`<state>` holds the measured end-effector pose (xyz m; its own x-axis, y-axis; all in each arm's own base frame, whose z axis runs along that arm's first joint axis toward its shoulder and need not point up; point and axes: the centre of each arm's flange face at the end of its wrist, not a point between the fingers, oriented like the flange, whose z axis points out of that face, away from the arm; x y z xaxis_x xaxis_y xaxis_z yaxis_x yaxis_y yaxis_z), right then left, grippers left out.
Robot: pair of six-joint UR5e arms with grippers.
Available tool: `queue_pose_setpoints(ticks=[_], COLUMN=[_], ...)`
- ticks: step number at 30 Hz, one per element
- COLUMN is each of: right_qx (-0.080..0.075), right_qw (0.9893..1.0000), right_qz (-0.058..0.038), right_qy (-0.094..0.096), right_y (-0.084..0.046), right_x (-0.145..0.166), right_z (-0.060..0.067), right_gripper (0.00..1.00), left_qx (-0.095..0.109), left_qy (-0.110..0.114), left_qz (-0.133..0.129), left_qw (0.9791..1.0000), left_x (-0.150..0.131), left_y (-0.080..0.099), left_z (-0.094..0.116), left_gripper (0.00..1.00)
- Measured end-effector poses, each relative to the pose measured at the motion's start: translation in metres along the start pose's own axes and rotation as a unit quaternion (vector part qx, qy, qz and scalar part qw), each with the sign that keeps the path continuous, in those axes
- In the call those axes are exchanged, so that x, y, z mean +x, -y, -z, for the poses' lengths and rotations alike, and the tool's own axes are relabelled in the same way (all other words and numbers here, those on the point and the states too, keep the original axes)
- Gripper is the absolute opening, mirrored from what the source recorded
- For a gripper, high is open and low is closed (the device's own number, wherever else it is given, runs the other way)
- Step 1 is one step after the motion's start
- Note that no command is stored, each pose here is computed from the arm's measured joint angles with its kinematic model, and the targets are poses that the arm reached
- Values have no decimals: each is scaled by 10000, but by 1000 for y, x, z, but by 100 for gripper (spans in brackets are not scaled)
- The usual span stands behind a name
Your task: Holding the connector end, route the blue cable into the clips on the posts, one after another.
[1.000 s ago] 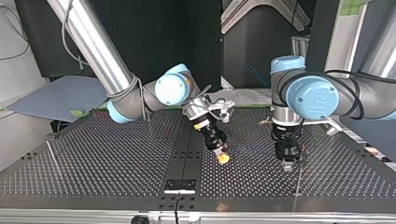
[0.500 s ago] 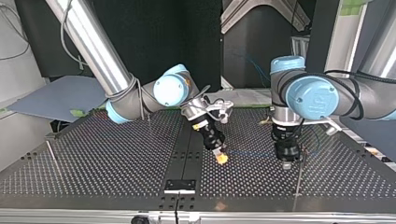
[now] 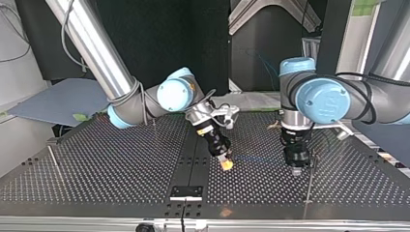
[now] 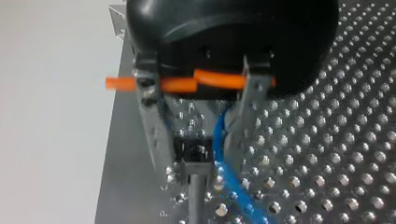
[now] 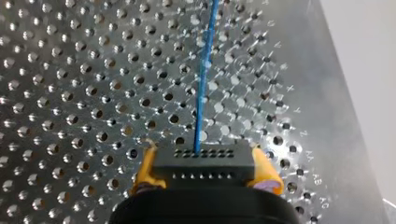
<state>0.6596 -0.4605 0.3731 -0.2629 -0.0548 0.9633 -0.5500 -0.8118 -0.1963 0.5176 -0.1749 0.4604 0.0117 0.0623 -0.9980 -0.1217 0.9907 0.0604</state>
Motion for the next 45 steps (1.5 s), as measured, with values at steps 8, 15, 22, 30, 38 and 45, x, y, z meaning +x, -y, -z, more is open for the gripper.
queue_pose_setpoints(ticks=[8,15,22,30,38,45], right_qx=[5,5,4,3,-43,-138], right_qw=[10000,10000,10000,10000,9999,9995], right_qz=[8,10,10,9,0,-17], right_qy=[6,7,7,14,122,292], right_y=[1,1,1,1,-4,-14], right_x=[0,0,0,-1,-11,-27], right_z=[0,0,0,0,5,13], right_gripper=[0,0,0,0,0,0], left_qx=[36,67,65,98,188,261], left_qy=[27,80,99,100,76,28], left_qz=[9,43,50,62,95,88], left_qw=[10000,9999,9999,9999,9997,9996], left_x=[0,-1,-2,-2,-1,3], left_y=[1,1,1,1,7,16], left_z=[0,-2,-3,-3,0,3], left_gripper=[35,6,0,0,0,0])
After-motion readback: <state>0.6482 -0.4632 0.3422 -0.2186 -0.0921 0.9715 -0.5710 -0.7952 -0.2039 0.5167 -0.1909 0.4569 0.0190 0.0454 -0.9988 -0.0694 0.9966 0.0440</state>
